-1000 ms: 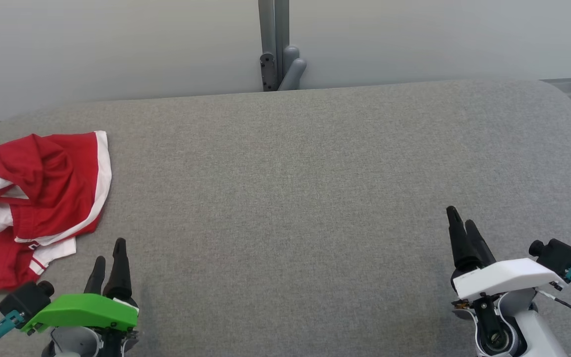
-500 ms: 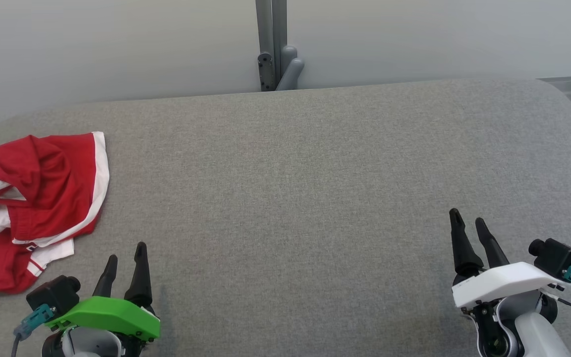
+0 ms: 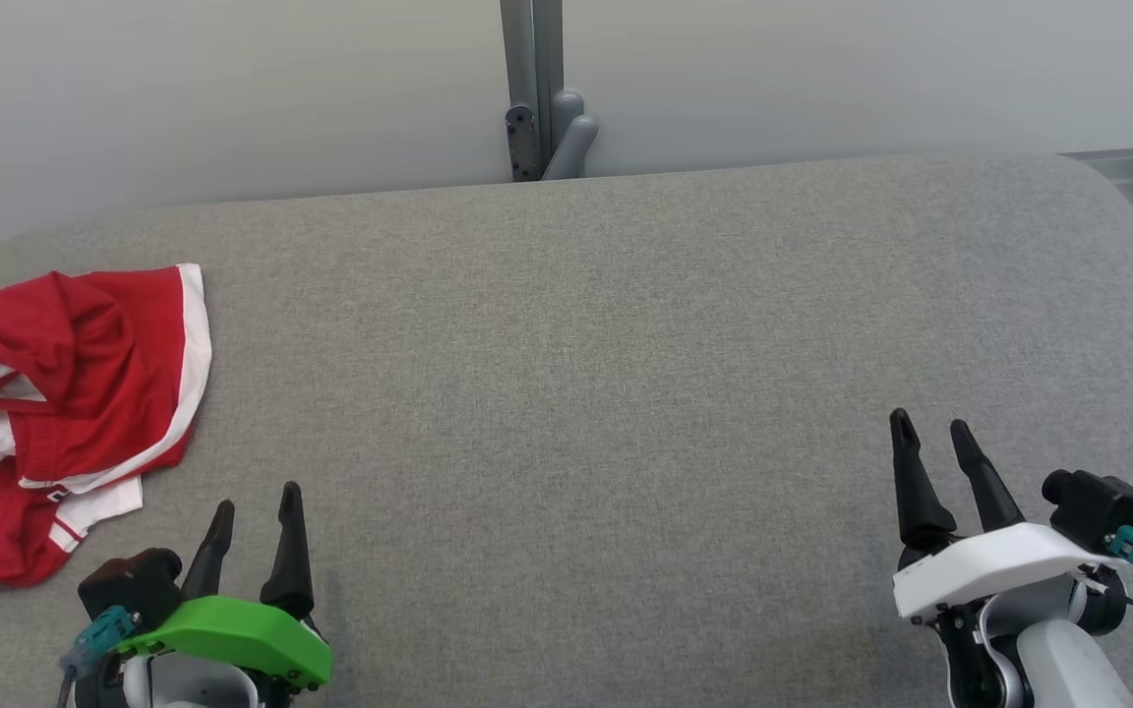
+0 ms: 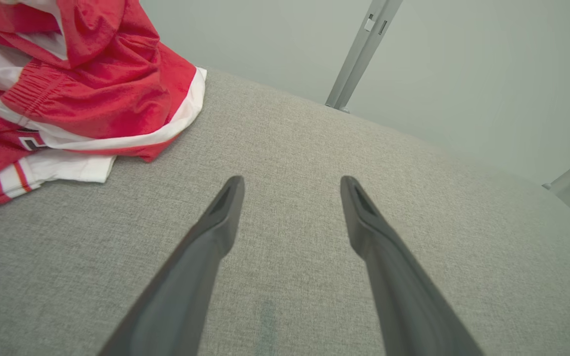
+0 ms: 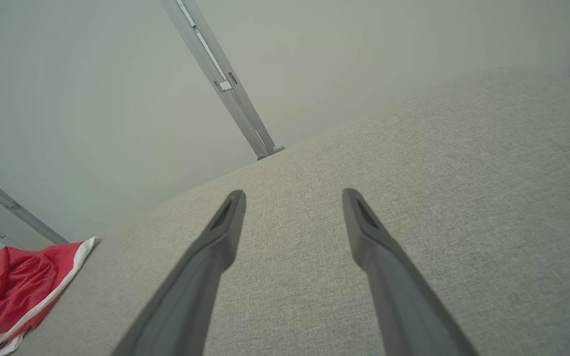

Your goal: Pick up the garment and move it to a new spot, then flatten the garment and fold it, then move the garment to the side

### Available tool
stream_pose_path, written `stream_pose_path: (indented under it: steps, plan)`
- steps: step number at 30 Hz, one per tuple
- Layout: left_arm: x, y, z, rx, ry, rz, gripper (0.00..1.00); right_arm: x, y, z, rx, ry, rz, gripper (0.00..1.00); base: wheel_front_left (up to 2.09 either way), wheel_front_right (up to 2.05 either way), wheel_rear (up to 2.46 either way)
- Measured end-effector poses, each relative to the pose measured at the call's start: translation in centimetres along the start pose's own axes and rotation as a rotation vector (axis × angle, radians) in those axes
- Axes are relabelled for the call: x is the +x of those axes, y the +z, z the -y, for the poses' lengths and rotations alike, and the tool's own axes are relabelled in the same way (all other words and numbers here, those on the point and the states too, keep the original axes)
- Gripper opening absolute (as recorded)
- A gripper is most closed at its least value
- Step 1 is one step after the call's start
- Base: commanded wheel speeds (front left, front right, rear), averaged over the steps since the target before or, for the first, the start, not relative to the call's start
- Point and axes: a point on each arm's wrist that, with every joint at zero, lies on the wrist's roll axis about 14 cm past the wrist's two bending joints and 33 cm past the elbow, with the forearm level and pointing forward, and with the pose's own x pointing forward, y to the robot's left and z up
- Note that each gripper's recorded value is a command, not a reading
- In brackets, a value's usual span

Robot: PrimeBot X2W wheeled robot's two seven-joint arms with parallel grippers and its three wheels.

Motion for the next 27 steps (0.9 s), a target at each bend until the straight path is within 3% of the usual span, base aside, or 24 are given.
stream_pose_path:
  steps: [27]
  plan:
    - [-0.5,0.4,1.3,0.245,-0.051,0.059,1.00,-0.9,-0.4,0.6,-0.280,0.019,-0.010,1.00,0.00,0.00,0.00]
